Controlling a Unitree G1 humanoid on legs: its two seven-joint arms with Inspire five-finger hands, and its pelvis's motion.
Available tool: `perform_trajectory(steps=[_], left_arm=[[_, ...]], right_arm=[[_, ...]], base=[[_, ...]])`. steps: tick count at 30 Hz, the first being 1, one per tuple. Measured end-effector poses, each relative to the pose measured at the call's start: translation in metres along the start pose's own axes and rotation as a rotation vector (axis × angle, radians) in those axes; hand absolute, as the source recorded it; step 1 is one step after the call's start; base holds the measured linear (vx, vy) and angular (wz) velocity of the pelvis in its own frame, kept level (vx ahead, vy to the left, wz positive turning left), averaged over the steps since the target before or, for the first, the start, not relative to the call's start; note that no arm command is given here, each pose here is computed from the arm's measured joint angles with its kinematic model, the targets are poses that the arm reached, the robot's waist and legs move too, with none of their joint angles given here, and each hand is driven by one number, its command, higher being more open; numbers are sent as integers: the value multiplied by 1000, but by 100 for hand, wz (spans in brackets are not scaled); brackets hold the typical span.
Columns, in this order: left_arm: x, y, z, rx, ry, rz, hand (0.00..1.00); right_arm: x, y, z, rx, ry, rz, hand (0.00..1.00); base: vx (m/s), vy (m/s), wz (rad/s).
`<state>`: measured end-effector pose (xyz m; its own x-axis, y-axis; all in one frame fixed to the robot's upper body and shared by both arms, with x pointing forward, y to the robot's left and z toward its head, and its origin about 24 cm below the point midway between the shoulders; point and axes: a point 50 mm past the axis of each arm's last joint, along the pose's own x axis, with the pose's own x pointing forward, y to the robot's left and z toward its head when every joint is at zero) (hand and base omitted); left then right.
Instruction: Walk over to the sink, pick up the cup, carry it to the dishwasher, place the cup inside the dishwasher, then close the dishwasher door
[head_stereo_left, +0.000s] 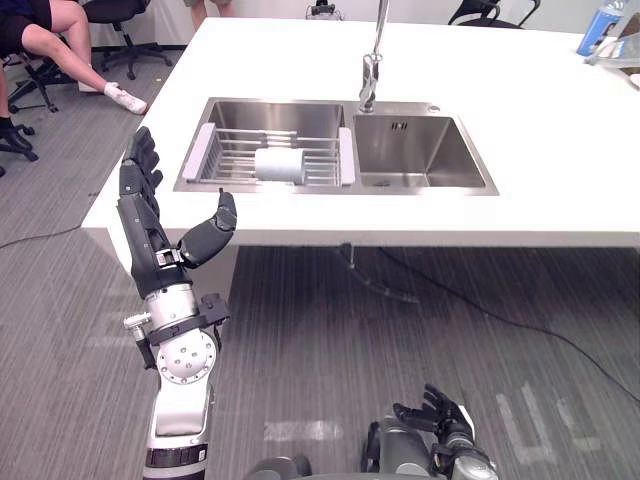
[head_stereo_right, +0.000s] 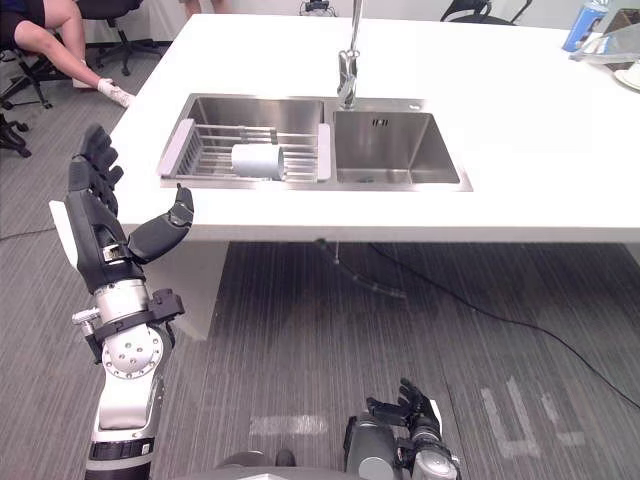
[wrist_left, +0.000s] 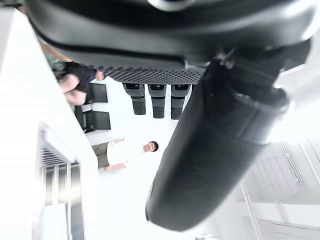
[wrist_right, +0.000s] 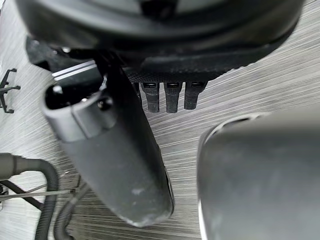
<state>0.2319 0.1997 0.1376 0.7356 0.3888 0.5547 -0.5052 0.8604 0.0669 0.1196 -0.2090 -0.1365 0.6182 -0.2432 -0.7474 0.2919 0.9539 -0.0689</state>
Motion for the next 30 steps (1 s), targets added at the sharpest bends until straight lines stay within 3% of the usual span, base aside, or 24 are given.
perform_trajectory(steps=[5,9,13,16,18,20,30], left_arm=[[13,-6,-13,162,-19,-181,90],[29,-27,6,235,-174,-441,90],[42,-32,27,316,-332,-571,90],[39,-39,26,389,-379,-701,90],[36,-42,18,440,-367,-790,90],[36,-37,4,521,-316,-877,90],[38,-12,-31,706,-164,-1027,90]], right_arm=[[-1,-23,-2,-50,17,-29,90],[-7,-30,10,-93,-59,-2,90],[-7,-31,26,-93,-141,14,90],[-9,-36,12,-100,-84,7,90],[-11,-40,1,-101,-39,1,90],[-14,-24,-15,-64,17,36,90],[-9,-21,-17,-109,48,58,90]], base=[[578,-236,39],[532,-250,33],[296,-56,-21],[265,140,-7],[199,166,-1],[202,146,-2],[76,17,-7]])
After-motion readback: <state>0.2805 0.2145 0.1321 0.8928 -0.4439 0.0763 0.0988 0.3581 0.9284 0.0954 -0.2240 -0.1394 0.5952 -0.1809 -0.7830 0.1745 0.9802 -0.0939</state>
